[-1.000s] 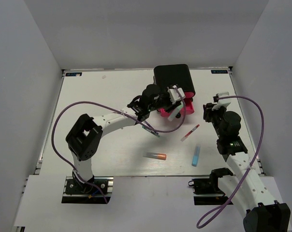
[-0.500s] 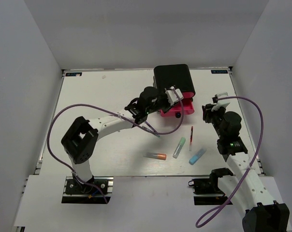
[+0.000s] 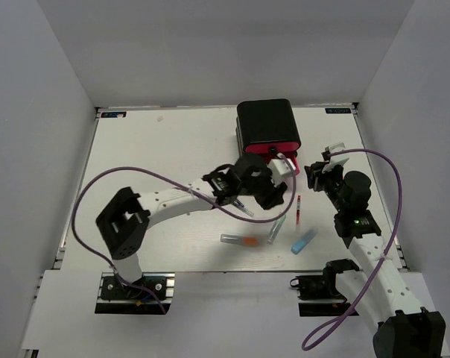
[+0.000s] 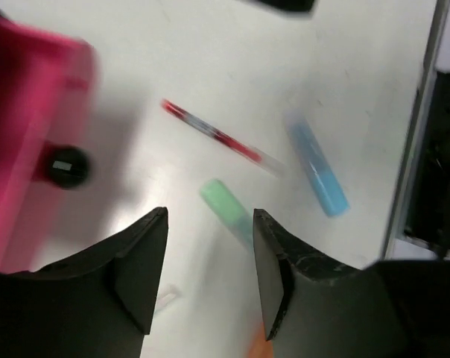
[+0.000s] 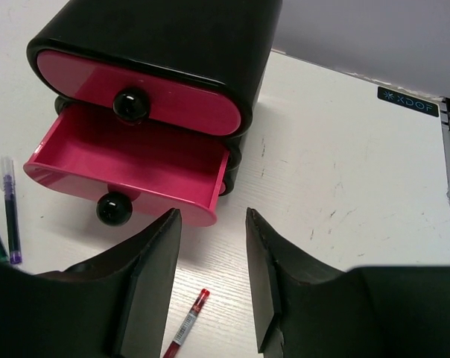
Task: Sort the stationery into containers
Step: Grab a piece of stationery with the left arm
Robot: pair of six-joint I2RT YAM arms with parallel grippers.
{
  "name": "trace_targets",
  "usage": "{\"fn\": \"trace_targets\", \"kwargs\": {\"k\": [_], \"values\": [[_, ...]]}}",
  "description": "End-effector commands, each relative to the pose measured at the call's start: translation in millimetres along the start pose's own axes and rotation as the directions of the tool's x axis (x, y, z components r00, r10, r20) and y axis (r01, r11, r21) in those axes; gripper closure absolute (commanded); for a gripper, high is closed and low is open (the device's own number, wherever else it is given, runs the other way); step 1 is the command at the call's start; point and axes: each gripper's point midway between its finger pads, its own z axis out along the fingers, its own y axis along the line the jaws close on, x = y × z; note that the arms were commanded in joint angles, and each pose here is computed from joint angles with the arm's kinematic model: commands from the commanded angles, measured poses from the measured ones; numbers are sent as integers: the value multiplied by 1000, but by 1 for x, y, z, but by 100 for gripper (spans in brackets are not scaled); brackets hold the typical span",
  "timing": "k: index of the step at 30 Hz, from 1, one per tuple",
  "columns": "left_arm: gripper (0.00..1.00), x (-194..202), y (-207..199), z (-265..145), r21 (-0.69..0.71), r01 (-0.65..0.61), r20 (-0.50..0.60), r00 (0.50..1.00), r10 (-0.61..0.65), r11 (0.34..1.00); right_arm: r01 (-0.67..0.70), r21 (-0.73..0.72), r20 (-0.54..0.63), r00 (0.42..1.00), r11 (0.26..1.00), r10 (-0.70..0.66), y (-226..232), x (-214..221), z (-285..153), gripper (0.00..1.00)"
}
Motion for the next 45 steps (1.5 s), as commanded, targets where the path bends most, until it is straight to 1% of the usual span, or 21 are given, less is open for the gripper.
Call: {"fn": "trace_targets", "kwargs": {"k": [1,4,5,8,10,17,20,24,25,27,28,30,31,34,36,37,38,40,41,42,45], "values": [[40,49,-40,17,27,134,-222,967,-125,991,11,16,15,1000,1000,-11,-5,-1,1,54],[34,78,-53,29,-52,203,-294,933,-209,978,8,41,16,1000,999,-9,-11,-2,0,52],[32,76,-52,31,-81,210,-281,933,-224,974,8,43,16,1000,999,-9,-11,-2,0,52],[29,102,-54,39,-176,266,-303,901,-309,948,7,60,16,1000,998,-8,-15,-2,0,52],[29,118,-50,44,-238,262,-337,881,-332,935,2,70,14,1000,998,-3,-17,-2,0,51],[29,123,-51,61,-320,258,-348,863,-366,912,-3,75,19,1000,997,2,-20,-4,-1,51],[29,136,-47,66,-376,234,-379,844,-380,896,-6,79,26,1000,997,4,-21,-6,-3,51],[40,146,-45,66,-417,214,-393,834,-388,883,-10,84,26,1000,996,7,-23,-6,-3,51],[49,153,-41,64,-439,194,-407,828,-387,877,-11,84,28,1000,996,9,-23,-6,-4,51],[59,154,-44,61,-442,180,-420,824,-380,879,-14,83,23,1000,996,12,-23,-5,-4,51],[68,158,-41,62,-453,170,-423,823,-379,875,-10,80,33,999,997,8,-22,-7,-5,51],[76,161,-39,59,-462,149,-436,820,-370,874,-16,82,30,999,996,13,-23,-7,-5,51],[81,154,-39,53,-454,145,-430,828,-359,879,-15,86,35,999,996,12,-24,-8,-5,51],[86,132,-30,48,-429,159,-366,869,-332,889,-17,89,38,999,996,13,-25,-9,-6,51],[90,96,-30,37,-347,127,-325,913,-246,929,-16,84,40,999,996,13,-24,-10,-7,50],[97,83,-22,32,-320,52,-315,936,-158,946,-17,83,38,999,996,14,-24,-9,-6,50],[100,61,-18,21,-322,14,-280,954,-109,947,-15,79,36,999,997,13,-24,-9,-6,50],[100,33,-1,11,-326,-37,-230,972,-42,945,-16,71,36,999,997,13,-23,-9,-6,53],[100,25,4,5,-301,-100,-236,971,28,948,-16,69,35,999,997,14,-22,-8,-6,55],[100,5,7,-1,-286,-120,-195,979,65,951,-15,69,38,999,997,13,-22,-9,-7,55],[100,-28,29,-12,-273,-191,-145,977,156,943,-17,67,40,999,998,14,-22,-10,-7,56]]}}
